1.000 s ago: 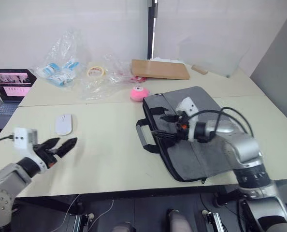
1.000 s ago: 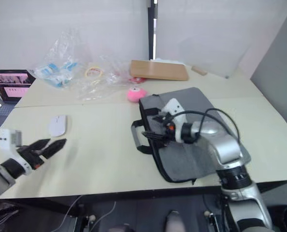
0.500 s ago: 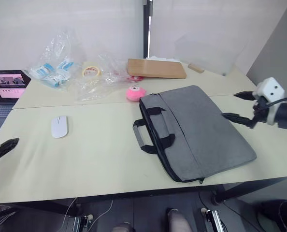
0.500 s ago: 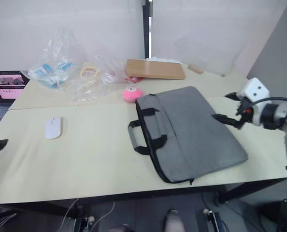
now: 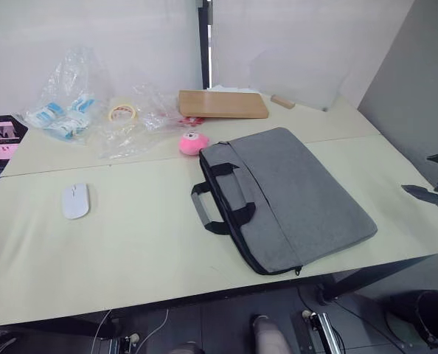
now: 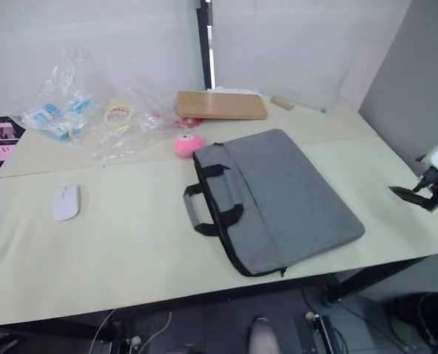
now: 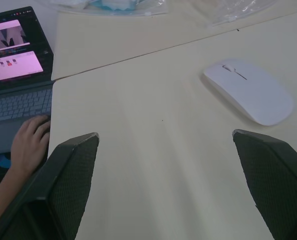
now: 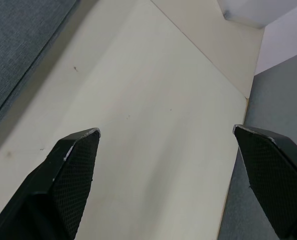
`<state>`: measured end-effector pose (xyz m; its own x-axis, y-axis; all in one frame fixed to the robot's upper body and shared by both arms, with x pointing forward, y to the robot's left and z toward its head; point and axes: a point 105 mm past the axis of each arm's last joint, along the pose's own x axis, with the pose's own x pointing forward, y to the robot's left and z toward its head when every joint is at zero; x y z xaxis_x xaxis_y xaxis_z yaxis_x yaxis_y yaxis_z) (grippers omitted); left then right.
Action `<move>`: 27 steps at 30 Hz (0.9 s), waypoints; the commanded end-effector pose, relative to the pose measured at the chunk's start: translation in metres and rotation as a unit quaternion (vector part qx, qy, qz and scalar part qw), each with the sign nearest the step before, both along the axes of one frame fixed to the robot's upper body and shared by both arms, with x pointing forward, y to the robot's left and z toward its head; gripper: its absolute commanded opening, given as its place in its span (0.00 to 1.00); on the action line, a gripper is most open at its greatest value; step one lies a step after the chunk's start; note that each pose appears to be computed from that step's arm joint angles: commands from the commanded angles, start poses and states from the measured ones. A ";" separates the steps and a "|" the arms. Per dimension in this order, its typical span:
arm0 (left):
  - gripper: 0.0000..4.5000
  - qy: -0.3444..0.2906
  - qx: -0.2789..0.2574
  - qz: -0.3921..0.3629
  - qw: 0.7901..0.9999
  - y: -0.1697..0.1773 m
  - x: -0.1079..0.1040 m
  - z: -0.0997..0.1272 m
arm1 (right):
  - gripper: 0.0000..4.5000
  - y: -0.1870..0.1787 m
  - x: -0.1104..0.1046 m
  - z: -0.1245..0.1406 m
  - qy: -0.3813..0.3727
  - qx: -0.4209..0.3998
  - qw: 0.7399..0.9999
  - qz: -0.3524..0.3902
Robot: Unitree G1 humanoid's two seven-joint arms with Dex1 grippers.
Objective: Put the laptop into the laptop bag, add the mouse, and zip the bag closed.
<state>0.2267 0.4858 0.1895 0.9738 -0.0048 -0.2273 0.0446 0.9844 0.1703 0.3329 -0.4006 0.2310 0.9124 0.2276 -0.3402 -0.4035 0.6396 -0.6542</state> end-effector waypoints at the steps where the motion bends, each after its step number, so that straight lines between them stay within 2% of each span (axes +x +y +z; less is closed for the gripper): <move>1: 1.00 -0.014 0.018 -0.004 1.000 0.001 -0.001 0.012 | 1.00 0.002 0.002 0.013 -0.022 -0.003 1.000 0.005; 3: 1.00 -0.014 0.014 -0.004 1.000 0.001 -0.002 0.011 | 1.00 0.011 0.009 0.016 -0.030 0.014 0.999 0.021; 8: 1.00 -0.029 0.005 0.001 1.000 0.000 -0.004 0.011 | 1.00 0.061 0.030 0.031 -0.056 0.078 0.989 0.115; 13: 1.00 -0.070 -0.015 0.021 0.997 -0.002 -0.008 0.013 | 1.00 0.142 0.041 0.052 -0.076 0.151 0.953 0.252; 19: 1.00 -0.091 -0.026 0.044 0.994 -0.011 -0.016 0.003 | 1.00 0.216 0.026 0.072 -0.074 0.217 0.903 0.364; 24: 1.00 -0.108 -0.039 0.069 0.991 -0.030 -0.024 -0.011 | 1.00 0.296 -0.012 0.103 -0.061 0.287 0.819 0.493; 27: 1.00 -0.109 -0.040 0.078 0.990 -0.038 -0.028 -0.014 | 1.00 0.310 -0.024 0.104 -0.052 0.287 0.805 0.517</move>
<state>0.2041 0.4453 0.1539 0.9915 0.1082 -0.0728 -0.1052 0.9935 0.0433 0.3207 -0.0921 0.3205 0.1815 0.9737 0.1376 -0.8899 0.2222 -0.3984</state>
